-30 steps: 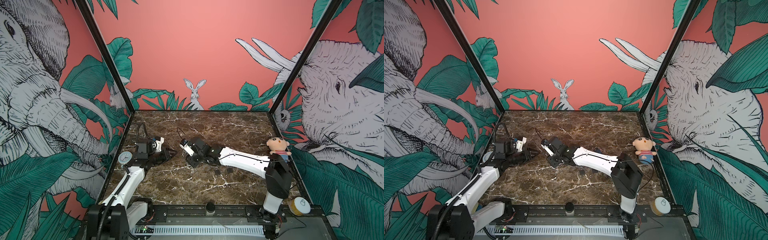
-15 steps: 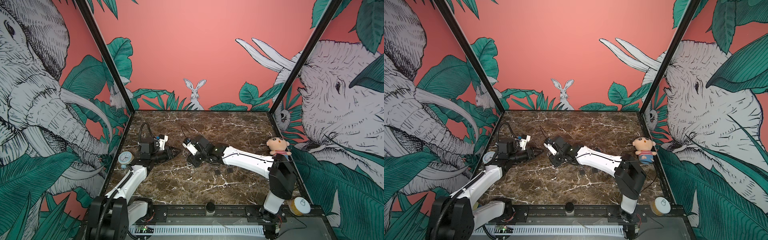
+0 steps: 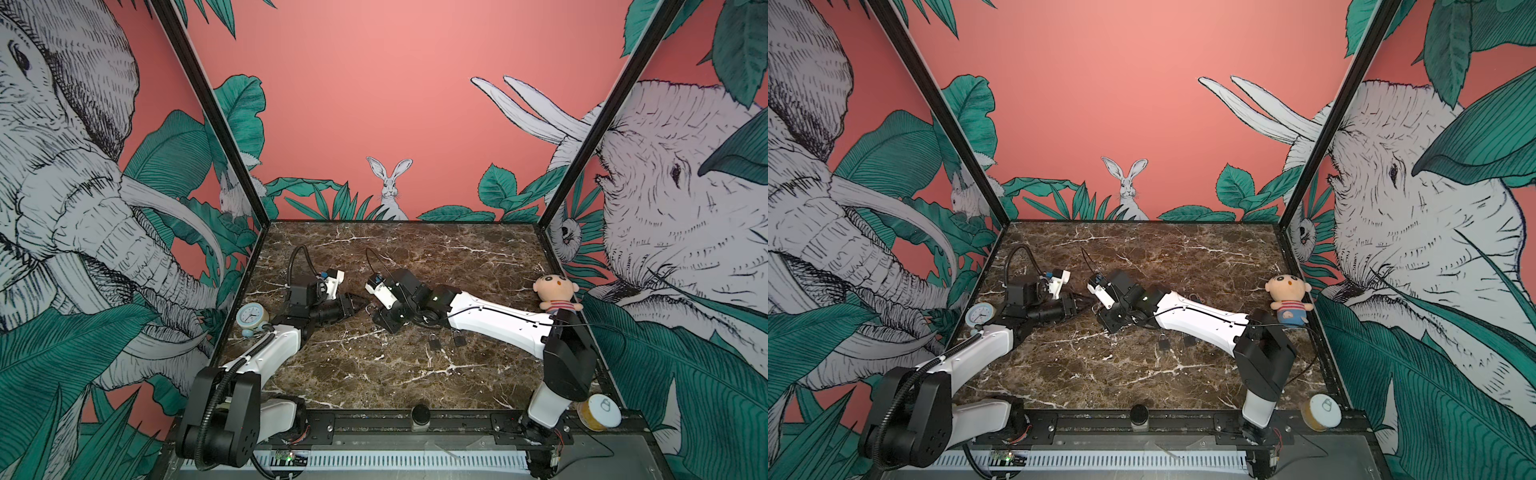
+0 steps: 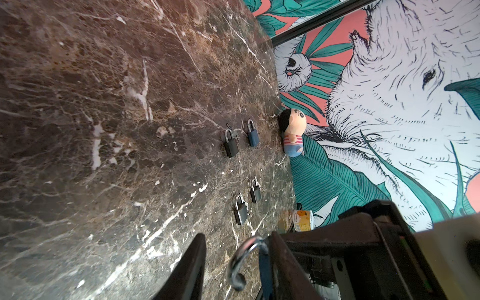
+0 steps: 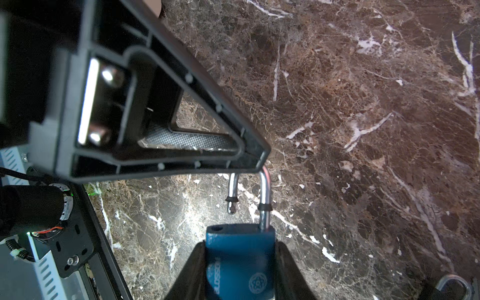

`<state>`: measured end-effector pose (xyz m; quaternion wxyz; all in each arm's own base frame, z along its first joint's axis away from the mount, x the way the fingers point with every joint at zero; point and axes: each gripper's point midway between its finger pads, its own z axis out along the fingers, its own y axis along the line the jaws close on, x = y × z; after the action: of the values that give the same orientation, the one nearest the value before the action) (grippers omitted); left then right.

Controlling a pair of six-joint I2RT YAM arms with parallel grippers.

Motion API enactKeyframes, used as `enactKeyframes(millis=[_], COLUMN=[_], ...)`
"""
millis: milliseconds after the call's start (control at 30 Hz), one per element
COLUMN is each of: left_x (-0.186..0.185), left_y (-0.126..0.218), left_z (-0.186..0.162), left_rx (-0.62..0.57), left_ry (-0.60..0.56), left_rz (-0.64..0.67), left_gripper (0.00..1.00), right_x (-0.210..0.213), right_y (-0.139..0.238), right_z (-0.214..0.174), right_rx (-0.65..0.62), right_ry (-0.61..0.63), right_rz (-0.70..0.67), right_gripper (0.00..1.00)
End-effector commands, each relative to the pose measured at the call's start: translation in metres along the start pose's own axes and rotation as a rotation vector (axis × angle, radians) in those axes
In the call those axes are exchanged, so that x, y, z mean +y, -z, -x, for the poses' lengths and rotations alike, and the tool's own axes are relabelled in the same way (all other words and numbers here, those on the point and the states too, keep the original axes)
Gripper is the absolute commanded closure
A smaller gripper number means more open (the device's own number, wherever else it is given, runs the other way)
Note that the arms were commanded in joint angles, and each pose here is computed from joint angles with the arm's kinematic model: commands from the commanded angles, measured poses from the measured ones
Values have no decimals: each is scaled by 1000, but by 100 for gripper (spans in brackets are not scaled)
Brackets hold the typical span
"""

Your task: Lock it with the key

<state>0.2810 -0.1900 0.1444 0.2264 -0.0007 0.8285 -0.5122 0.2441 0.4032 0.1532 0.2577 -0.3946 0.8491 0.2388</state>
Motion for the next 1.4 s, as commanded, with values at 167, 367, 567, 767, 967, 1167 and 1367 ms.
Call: enactKeyframes(millis=[167, 367, 567, 767, 967, 1167, 1367], left_x=[-13, -14, -12, -14, -14, -15, -24], left_y=[-7, -8, -9, -9, -10, -11, -6], left_z=[-2, -2, -3, -4, -4, -3, 11], left_rx=[23, 26, 31, 36, 40, 39, -41], left_ry=[-21, -21, -17, -19, -18, -10, 10], left_rz=[-77, -78, -75, -82, -84, -90, -103], left_gripper=[63, 72, 76, 80, 85, 100, 100], right_x=[2, 2, 2, 3, 4, 5, -4], right_y=[18, 19, 21, 22, 24, 27, 32], right_z=[31, 32, 33, 36, 39, 43, 46], right_rx=[-104, -107, -108, -116, -121, -136, -172], right_ry=[-18, -20, -20, -19, -19, -22, -108], right_rz=[27, 32, 33, 38, 42, 50, 98], right_gripper=[83, 83, 83, 83, 83, 83, 54])
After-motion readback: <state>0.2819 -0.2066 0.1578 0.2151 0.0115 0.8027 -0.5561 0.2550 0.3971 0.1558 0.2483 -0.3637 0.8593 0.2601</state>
